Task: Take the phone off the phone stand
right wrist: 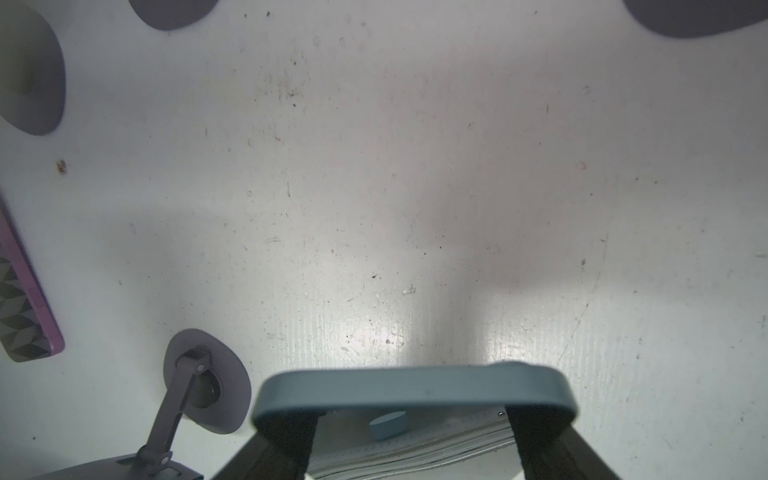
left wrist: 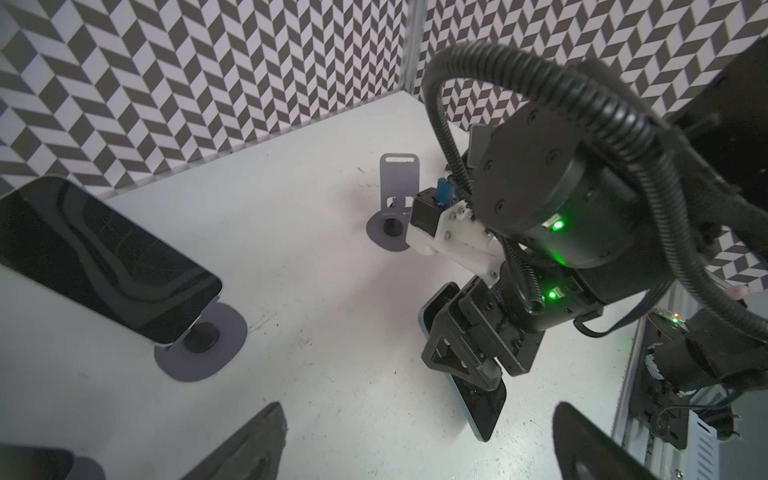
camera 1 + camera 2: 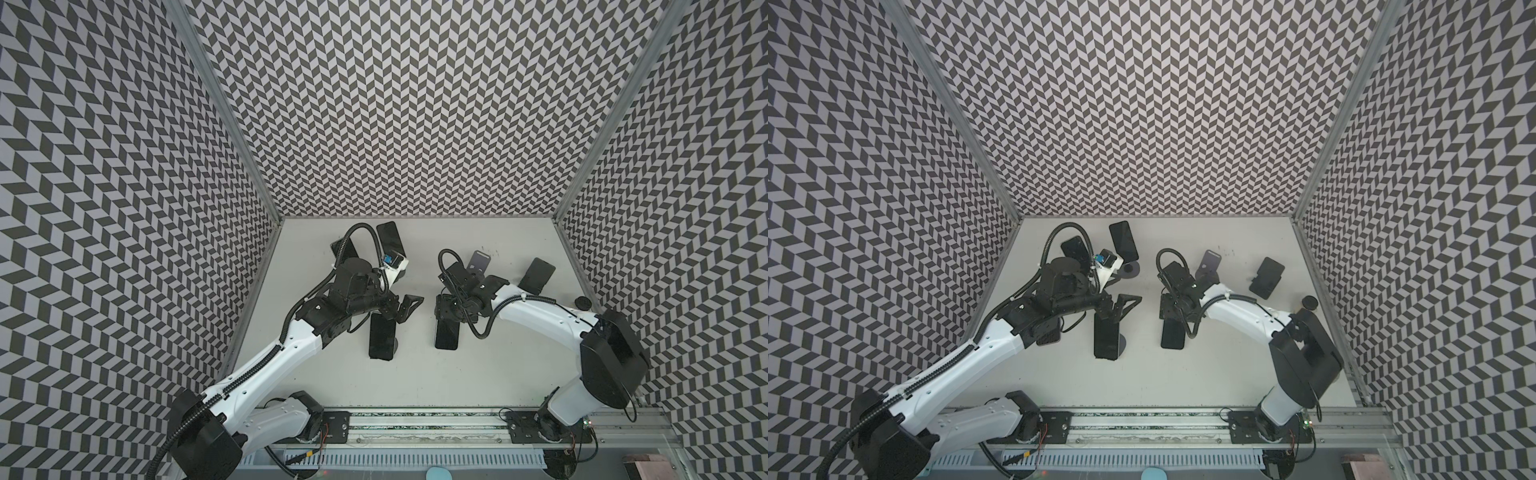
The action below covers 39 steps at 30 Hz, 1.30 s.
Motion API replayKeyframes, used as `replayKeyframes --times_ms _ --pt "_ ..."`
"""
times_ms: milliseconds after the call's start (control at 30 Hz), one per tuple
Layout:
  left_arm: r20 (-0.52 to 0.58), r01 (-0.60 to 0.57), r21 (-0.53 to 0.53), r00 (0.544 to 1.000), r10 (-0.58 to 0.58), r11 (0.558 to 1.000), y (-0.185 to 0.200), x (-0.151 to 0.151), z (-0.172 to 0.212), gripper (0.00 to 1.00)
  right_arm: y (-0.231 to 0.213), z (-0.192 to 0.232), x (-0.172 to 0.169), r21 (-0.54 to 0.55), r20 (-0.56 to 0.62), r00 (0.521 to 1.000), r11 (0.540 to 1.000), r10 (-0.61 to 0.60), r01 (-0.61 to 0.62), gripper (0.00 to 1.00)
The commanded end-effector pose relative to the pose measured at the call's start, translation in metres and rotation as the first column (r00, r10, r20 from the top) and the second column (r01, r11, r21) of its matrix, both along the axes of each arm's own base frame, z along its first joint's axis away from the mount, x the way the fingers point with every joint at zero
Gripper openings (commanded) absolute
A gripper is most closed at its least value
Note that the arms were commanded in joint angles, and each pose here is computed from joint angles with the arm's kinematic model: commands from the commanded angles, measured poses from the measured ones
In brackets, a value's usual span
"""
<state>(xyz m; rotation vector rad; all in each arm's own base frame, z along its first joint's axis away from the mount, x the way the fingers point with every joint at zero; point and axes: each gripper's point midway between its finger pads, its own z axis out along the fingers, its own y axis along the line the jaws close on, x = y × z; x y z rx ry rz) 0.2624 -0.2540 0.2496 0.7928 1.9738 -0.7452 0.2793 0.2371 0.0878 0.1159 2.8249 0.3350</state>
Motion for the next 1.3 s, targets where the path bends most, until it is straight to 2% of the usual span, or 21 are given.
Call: replayKeyframes --times_ms 0,800,1267 --pt "-0.065 -0.056 0.023 0.996 0.057 0.998 0.013 -0.001 -0.002 1.0 0.015 0.006 0.005 0.047 -0.008 1.0 0.999 -0.011 0.011 0.34" --pt "-0.03 -0.15 0.014 0.988 0.15 0.989 0.046 0.004 -0.001 1.0 0.031 -0.019 0.009 -0.069 -0.13 0.989 0.994 0.074 -0.084 0.34" --pt "-0.027 -0.176 0.008 0.984 0.176 0.984 0.062 0.0 -0.011 1.0 0.033 -0.036 0.008 -0.128 -0.207 0.976 0.987 0.066 -0.093 0.34"
